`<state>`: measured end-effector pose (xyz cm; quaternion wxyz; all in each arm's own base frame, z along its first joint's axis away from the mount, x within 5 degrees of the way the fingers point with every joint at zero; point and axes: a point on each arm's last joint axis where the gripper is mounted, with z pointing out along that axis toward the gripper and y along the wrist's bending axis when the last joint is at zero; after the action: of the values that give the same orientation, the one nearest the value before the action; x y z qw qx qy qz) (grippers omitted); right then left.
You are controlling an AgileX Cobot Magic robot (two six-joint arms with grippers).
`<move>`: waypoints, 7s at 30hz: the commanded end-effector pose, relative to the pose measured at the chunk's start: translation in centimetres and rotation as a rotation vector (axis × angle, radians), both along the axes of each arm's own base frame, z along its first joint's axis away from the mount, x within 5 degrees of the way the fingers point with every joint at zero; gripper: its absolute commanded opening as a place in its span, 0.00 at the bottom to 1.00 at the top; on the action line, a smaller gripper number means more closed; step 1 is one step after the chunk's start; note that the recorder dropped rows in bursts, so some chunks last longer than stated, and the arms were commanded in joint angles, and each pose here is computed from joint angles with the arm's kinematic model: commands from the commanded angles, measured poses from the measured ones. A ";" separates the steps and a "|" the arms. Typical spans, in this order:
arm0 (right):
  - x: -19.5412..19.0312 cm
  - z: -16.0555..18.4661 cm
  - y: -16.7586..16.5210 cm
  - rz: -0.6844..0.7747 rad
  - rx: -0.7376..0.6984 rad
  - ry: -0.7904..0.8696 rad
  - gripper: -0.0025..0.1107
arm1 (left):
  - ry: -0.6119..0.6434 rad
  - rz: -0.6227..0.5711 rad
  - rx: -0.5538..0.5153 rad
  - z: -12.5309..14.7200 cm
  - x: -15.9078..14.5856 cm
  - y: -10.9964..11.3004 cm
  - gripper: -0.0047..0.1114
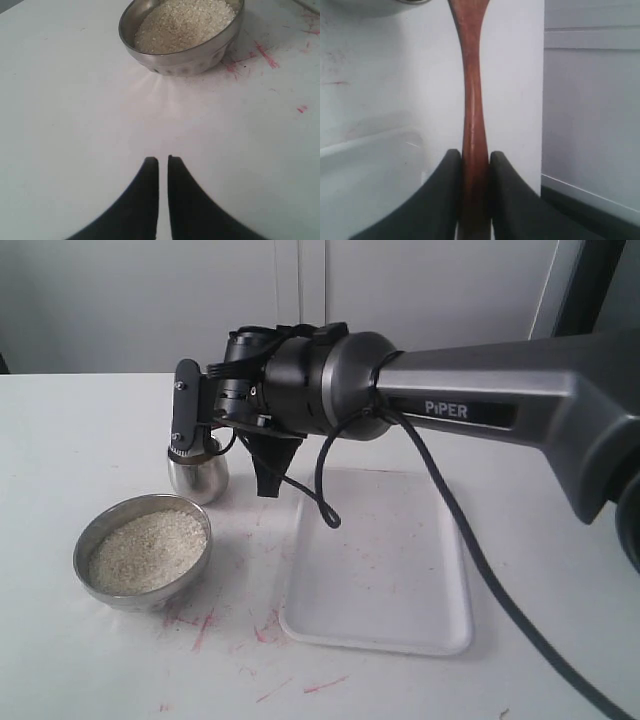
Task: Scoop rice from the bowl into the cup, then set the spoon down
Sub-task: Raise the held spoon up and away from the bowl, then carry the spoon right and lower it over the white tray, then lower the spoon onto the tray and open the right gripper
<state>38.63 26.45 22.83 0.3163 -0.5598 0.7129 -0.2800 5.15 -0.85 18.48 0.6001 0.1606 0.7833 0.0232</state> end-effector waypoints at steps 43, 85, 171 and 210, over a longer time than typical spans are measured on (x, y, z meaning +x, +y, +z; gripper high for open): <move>1.2 2.6 0.2 0.375 -0.599 -0.260 0.02 | 0.040 0.000 0.001 -0.6 -0.1 0.0 0.16; -2.9 6.7 -1.7 -0.436 0.503 -0.044 0.02 | 0.040 0.000 0.001 -0.6 -0.1 0.0 0.16; -11.1 -5.3 -7.8 -1.206 0.857 0.429 0.02 | 0.040 0.000 0.001 -0.6 -0.1 0.0 0.16; -9.3 -6.9 -8.7 -1.180 0.864 0.397 0.02 | 0.040 0.000 0.001 -0.6 -0.1 0.0 0.16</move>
<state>29.27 17.98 15.92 0.1676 0.0576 0.9841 0.0111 5.15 -0.85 18.48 0.6001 0.1606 0.7833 0.0232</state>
